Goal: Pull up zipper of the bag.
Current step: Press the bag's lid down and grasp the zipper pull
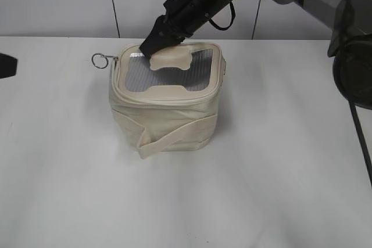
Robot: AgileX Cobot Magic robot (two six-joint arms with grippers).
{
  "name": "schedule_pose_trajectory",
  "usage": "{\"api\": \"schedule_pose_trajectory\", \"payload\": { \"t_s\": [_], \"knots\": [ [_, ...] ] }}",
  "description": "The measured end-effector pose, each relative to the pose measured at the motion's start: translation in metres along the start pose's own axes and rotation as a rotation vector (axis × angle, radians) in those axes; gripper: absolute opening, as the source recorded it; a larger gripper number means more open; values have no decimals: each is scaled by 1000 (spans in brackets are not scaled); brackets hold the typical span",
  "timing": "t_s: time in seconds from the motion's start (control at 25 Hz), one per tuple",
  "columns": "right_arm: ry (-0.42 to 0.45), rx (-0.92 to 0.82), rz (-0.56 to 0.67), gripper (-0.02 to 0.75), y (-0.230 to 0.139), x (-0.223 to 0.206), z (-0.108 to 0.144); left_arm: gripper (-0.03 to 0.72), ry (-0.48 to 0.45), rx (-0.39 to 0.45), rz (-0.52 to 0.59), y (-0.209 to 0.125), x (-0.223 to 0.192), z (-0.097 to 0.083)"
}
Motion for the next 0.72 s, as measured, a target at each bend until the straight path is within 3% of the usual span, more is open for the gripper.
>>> {"api": "schedule_pose_trajectory", "payload": {
  "t_s": [0.16,0.32,0.48,0.72],
  "knots": [
    [3,-2,-1,69,0,0,0,445,-40,-221,17,26,-46,18],
    [10,-6,-9,65,1,0,1,455,-83,-434,40,45,-96,32],
    [12,-7,-11,65,2,0,2,456,-140,-697,75,48,-144,33],
    [13,-11,-13,65,2,0,2,456,-178,-884,102,44,-195,23]
  ]
}}
Point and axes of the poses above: a point on each arm's last joint axis where the gripper is mounted, x pointing back along that axis away from the gripper, z along the wrist's bending axis when the last joint is at zero, y = z × x, the point moved 5 cm from there along -x, pointing out along that axis toward the gripper, and after that the axes turned 1 degree about -x, right-handed, at the moved point
